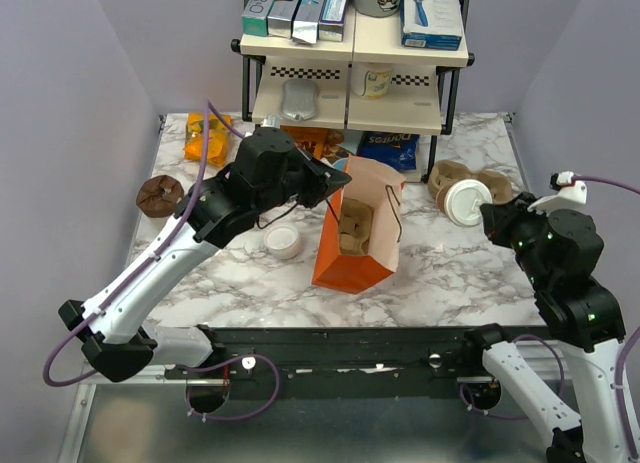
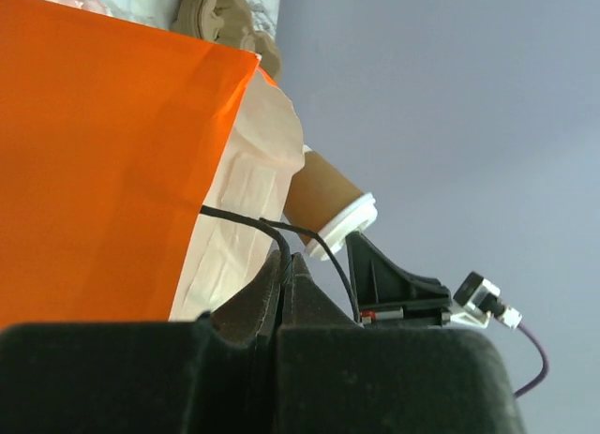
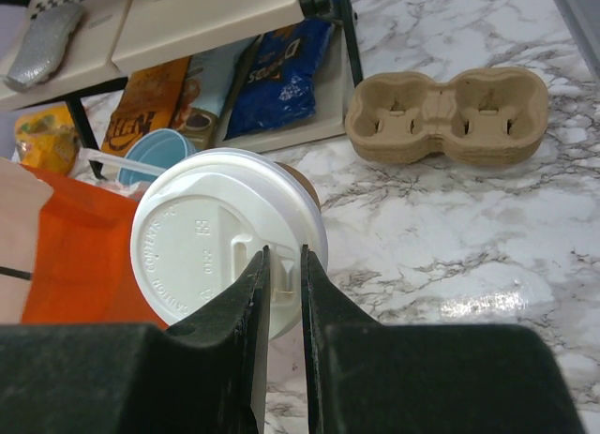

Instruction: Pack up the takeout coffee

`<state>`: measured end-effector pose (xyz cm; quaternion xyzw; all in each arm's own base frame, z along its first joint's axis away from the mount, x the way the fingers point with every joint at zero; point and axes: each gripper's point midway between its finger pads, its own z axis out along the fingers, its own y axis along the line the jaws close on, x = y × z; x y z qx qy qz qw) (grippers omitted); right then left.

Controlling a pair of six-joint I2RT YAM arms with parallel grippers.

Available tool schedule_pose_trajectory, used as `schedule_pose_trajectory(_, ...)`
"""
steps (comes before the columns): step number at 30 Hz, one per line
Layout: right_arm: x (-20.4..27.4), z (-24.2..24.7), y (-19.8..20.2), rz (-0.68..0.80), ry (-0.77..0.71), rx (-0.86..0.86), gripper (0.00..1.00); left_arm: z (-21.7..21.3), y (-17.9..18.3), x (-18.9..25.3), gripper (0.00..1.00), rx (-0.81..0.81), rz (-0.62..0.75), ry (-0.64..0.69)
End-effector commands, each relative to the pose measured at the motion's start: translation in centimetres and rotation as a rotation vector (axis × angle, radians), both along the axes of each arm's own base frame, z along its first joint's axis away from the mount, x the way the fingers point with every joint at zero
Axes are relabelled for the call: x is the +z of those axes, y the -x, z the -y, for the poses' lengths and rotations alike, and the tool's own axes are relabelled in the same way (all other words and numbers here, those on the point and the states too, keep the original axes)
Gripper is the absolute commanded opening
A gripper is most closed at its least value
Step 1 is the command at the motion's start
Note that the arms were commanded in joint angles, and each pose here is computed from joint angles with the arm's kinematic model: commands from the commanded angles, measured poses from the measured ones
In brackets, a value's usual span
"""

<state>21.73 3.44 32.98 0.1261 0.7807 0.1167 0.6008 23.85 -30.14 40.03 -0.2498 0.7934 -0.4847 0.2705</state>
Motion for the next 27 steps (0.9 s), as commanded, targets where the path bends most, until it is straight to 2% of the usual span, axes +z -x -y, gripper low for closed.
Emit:
schedule_pose_trajectory(1,2.5,0.9,0.6,0.063,-0.039,-0.053,0.01,0.7,-0.5,-1.5,0.0,0.068,-0.046,0.079)
schedule_pose_trajectory(9,1.6,0.4,0.6,0.027,-0.052,-0.037,0.01,0.7,-0.2,-3.2,0.0,0.22,-0.041,0.13)
schedule_pose_trajectory(13,1.2,-0.2,0.3,0.009,-0.045,-0.003,0.01,1.1,-0.3,-3.7,0.0,0.207,-0.035,0.078)
schedule_pose_trajectory(14,1.2,-0.2,0.3,0.01,-0.041,-0.001,0.01,0.7,-0.2,-4.1,0.02,0.199,-0.021,0.029)
schedule_pose_trajectory(15,1.2,-0.2,0.2,0.009,-0.038,0.002,0.01,0.5,-0.3,-4.1,0.2,0.198,-0.007,0.004)
schedule_pose_trajectory(17,1.0,-0.2,0.1,0.008,-0.027,0.003,0.01,-0.6,-0.2,-4.0,0.4,0.205,0.023,-0.053)
schedule_pose_trajectory(18,1.0,-0.3,0.0,0.008,-0.02,0.012,0.01,-0.9,-0.1,-4.1,0.72,0.201,0.03,-0.065)
schedule_pose_trajectory(19,0.9,-0.5,-0.1,0.013,-0.01,0.023,0.01,-1.2,0.1,-3.9,0.87,0.194,0.047,-0.074)
schedule_pose_trajectory(20,0.9,-0.6,-0.2,0.019,-0.006,0.031,0.01,-1.3,0.2,-3.9,0.99,0.182,0.063,-0.093)
schedule_pose_trajectory(25,2.4,-0.9,-0.5,0.059,0.008,0.057,0.01,-2.8,0.7,-2.8,0.99,0.106,0.177,-0.256)
schedule_pose_trajectory(27,3.1,-2.0,-0.4,0.067,-0.003,0.12,0.01,-3.7,1.1,-3.1,0.99,0.077,0.194,-0.343)
